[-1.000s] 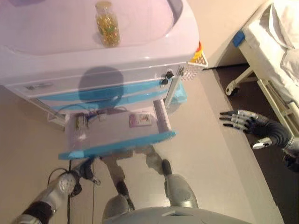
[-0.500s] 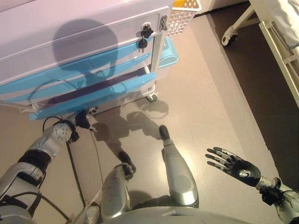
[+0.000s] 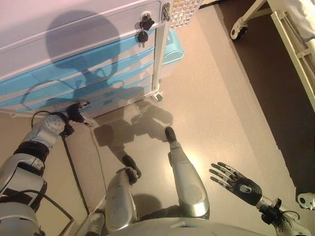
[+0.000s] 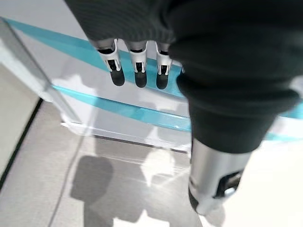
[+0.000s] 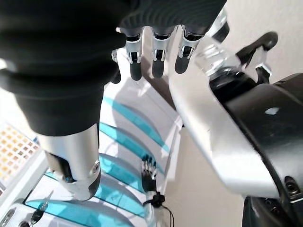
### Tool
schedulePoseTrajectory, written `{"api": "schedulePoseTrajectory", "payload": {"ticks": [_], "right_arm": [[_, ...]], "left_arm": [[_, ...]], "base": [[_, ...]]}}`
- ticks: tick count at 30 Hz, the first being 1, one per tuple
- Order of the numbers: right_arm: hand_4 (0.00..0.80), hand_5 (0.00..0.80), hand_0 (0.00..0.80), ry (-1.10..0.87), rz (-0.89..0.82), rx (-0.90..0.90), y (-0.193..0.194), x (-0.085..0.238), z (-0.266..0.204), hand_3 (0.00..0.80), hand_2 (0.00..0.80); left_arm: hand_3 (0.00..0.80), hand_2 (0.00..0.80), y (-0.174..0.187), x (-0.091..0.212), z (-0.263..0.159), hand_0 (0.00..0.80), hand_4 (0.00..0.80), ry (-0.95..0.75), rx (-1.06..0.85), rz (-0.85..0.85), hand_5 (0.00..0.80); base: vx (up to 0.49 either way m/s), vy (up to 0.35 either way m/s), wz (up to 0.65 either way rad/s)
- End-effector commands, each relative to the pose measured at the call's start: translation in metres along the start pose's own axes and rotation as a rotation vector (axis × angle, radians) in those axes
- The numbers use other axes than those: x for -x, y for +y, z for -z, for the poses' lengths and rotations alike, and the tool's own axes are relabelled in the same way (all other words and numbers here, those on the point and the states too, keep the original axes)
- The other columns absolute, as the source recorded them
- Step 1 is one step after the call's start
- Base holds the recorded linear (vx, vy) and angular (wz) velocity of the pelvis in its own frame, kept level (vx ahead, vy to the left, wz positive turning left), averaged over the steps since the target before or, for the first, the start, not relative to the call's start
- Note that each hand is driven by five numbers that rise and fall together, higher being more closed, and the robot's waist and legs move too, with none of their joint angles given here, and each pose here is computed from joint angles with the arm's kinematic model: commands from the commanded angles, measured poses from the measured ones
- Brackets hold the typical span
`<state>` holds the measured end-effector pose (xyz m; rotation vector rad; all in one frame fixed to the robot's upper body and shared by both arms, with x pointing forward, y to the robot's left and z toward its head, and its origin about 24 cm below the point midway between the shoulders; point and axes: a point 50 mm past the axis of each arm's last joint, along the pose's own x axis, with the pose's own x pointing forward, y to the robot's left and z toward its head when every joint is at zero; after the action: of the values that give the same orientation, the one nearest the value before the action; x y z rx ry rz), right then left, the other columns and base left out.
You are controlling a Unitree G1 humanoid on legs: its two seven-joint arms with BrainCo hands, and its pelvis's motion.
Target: Open the drawer and pick up the medicine
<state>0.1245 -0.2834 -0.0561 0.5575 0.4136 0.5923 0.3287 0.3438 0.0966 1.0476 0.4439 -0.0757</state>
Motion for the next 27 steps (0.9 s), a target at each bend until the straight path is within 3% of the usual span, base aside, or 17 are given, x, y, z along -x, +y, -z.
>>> {"api": "schedulePoseTrajectory", "payload": {"ticks": [1, 7, 14, 20, 27], "right_arm": [[0.0, 0.0, 0.0, 0.001, 0.011, -0.006, 0.006, 0.005, 0.014, 0.0, 0.0], [0.0, 0.0, 0.0, 0.032, 0.045, 0.027, 0.004, -0.003, 0.012, 0.0, 0.0], [0.0, 0.0, 0.0, 0.119, 0.239, 0.053, -0.011, -0.011, 0.005, 0.0, 0.0], [0.0, 0.0, 0.0, 0.306, 0.368, 0.046, -0.015, -0.023, 0.024, 0.0, 0.0], [0.0, 0.0, 0.0, 0.438, 0.393, -0.046, -0.005, -0.042, 0.049, 0.0, 0.0]], "left_arm": [[0.0, 0.0, 0.048, 0.019, 0.02, 0.0, 0.0, 0.033, 0.021, -0.103, 0.0], [0.0, 0.0, 0.023, 0.013, 0.003, 0.0, 0.0, -0.064, 0.073, 0.08, 0.0], [0.0, 0.0, -0.062, 0.015, -0.016, 0.0, 0.0, -0.142, 0.228, 0.463, 0.0], [0.0, 0.0, -0.165, 0.038, 0.004, 0.0, 0.0, -0.039, 0.453, 0.757, 0.0], [0.0, 0.0, -0.251, 0.075, 0.035, 0.0, 0.0, 0.163, 0.777, 0.874, 0.0]], "base": [[0.0, 0.0, 0.0], [-0.025, -0.058, 0.03], [0.05, -0.112, 0.11], [0.09, -0.173, 0.24], [0.078, -0.149, 0.23]]}}
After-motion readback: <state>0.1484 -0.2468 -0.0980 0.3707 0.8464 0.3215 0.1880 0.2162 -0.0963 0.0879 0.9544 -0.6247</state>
